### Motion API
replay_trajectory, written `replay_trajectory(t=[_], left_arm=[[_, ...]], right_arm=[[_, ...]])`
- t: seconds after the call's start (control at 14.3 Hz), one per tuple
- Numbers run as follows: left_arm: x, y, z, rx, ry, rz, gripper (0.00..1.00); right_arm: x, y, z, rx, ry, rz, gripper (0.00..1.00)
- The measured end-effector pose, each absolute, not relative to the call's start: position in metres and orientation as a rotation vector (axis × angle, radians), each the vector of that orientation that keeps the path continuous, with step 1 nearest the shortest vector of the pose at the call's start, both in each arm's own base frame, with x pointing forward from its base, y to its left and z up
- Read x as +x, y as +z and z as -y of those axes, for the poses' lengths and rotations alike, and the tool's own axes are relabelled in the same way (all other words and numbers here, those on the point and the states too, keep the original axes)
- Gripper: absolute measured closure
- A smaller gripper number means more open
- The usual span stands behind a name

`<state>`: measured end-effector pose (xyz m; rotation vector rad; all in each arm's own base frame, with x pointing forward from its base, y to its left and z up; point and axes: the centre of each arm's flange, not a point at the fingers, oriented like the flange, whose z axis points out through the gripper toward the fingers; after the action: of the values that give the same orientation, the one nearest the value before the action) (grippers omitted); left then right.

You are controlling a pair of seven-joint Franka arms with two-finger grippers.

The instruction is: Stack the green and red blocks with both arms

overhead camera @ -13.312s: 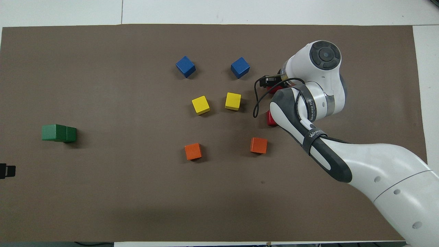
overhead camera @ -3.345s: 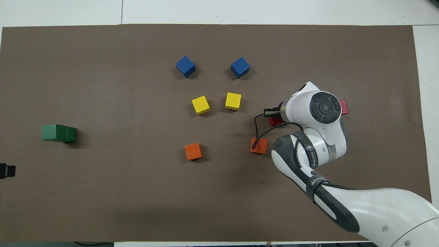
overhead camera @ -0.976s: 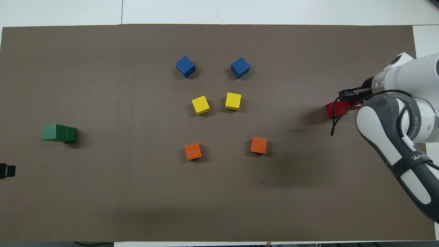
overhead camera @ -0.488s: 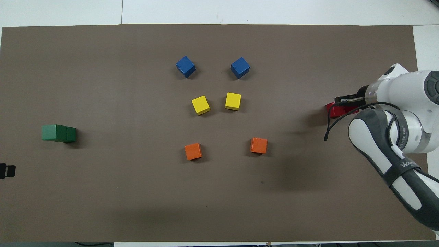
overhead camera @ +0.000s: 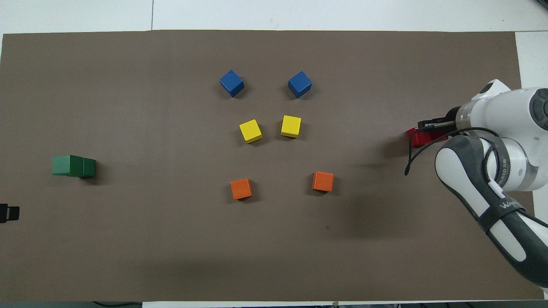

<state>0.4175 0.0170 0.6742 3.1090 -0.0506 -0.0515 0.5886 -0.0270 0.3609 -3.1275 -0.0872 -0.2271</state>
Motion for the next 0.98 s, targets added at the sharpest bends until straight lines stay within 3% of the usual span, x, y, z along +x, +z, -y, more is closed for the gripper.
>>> replay_trajectory(t=[0.98], left_arm=[[0.417,0.674,-0.017,3.109,-0.052,0.051,0.00]], right_arm=[[0.581,0.346,0.026,-3.127,-0.231,0.088,0.45]])
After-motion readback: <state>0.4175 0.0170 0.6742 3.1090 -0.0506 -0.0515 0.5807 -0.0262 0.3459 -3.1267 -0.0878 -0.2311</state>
